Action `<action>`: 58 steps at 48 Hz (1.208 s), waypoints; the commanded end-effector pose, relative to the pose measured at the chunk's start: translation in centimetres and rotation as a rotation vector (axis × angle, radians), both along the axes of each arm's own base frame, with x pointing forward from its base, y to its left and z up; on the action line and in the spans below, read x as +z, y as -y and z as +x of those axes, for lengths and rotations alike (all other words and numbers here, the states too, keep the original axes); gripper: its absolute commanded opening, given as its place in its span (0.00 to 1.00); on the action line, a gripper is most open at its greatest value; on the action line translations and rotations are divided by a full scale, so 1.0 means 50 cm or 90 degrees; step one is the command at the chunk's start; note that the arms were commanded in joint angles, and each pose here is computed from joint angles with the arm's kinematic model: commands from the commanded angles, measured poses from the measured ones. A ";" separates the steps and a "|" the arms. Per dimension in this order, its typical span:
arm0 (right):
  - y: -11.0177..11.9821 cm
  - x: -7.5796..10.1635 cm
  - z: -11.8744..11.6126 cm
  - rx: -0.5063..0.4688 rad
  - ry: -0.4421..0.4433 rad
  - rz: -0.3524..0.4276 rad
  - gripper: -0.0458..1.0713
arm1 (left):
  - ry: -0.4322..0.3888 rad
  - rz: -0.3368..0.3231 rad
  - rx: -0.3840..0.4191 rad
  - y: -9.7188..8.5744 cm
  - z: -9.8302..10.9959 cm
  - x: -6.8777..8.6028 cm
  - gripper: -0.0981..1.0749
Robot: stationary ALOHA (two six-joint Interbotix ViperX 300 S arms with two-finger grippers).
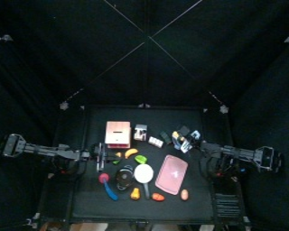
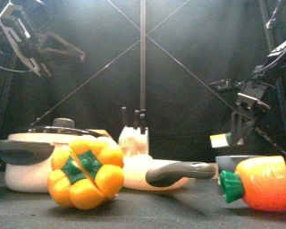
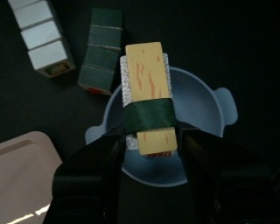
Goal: Place egg sushi in bowl
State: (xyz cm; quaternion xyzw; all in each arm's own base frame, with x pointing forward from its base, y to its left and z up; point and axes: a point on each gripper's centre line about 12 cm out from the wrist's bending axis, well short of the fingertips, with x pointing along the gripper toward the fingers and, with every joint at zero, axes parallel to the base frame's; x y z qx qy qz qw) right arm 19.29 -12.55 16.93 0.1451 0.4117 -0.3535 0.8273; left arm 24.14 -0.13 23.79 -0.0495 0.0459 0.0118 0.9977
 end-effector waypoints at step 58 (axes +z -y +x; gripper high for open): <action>0.004 -0.028 -0.031 -0.022 0.012 0.014 0.87 | 0.016 0.002 0.001 -0.001 0.005 0.014 0.05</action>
